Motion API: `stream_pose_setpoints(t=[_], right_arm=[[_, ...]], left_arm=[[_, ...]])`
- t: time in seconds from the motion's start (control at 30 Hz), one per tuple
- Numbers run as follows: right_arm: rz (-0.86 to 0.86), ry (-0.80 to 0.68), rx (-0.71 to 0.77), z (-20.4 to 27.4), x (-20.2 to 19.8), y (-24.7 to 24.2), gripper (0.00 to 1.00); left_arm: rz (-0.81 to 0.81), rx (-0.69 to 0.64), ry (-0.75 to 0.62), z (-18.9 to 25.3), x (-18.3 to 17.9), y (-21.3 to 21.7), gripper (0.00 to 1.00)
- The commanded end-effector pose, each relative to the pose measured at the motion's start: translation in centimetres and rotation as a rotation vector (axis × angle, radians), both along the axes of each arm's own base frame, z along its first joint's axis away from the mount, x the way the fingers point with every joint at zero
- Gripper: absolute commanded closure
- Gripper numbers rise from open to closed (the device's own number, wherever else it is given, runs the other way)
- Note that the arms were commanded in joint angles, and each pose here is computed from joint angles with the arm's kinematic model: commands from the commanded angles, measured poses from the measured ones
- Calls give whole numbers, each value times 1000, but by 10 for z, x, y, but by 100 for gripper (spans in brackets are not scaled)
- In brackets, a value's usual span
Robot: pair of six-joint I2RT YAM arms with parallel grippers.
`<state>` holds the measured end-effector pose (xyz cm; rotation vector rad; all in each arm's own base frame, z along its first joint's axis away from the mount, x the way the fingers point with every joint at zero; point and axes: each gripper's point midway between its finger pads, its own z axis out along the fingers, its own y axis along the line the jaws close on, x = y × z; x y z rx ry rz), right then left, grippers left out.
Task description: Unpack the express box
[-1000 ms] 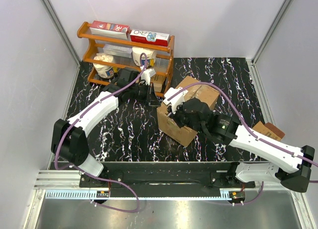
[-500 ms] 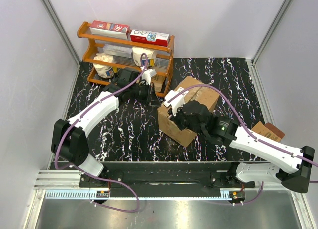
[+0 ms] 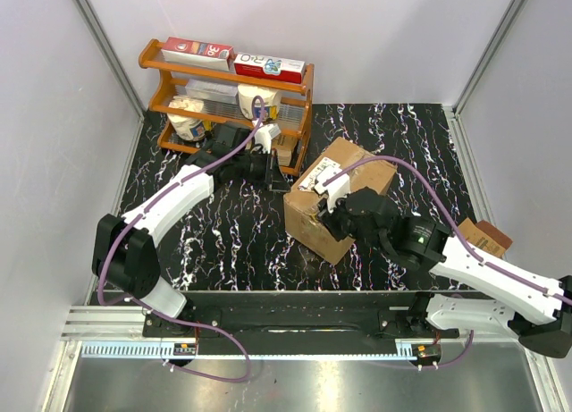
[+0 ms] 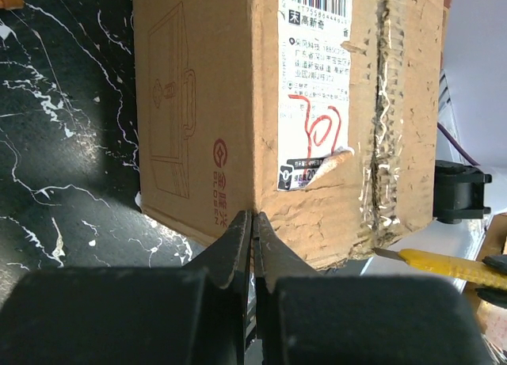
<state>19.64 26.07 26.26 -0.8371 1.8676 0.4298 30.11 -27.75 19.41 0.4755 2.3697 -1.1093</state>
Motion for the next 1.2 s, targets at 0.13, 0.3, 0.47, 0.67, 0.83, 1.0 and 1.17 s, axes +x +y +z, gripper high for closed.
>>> stream_pose_setpoints(t=[0.13, 0.3, 0.47, 0.67, 0.83, 1.0, 1.17], right_arm=[[-38, 99, -109, -23, -19, -36, 100], [-52, 75, -94, -4, -21, -47, 100], [-48, 63, -88, 8, -25, -53, 100], [-60, 45, -52, 22, -24, -54, 100], [-113, -40, 43, 59, -13, -58, 100], [-324, -158, 144, 98, 14, -77, 100], [-604, -201, 117, 100, 44, -95, 100]], left_arm=[[95, 129, -32, -31, 24, 20, 100], [82, 109, -35, -27, 22, 17, 100], [76, 101, -44, -24, 23, 16, 100], [65, 93, -42, -23, 21, 15, 100], [41, 63, -57, -12, 17, 11, 100], [-1, 10, -104, 12, 11, 6, 98], [-63, -45, -152, 30, -3, 0, 89]])
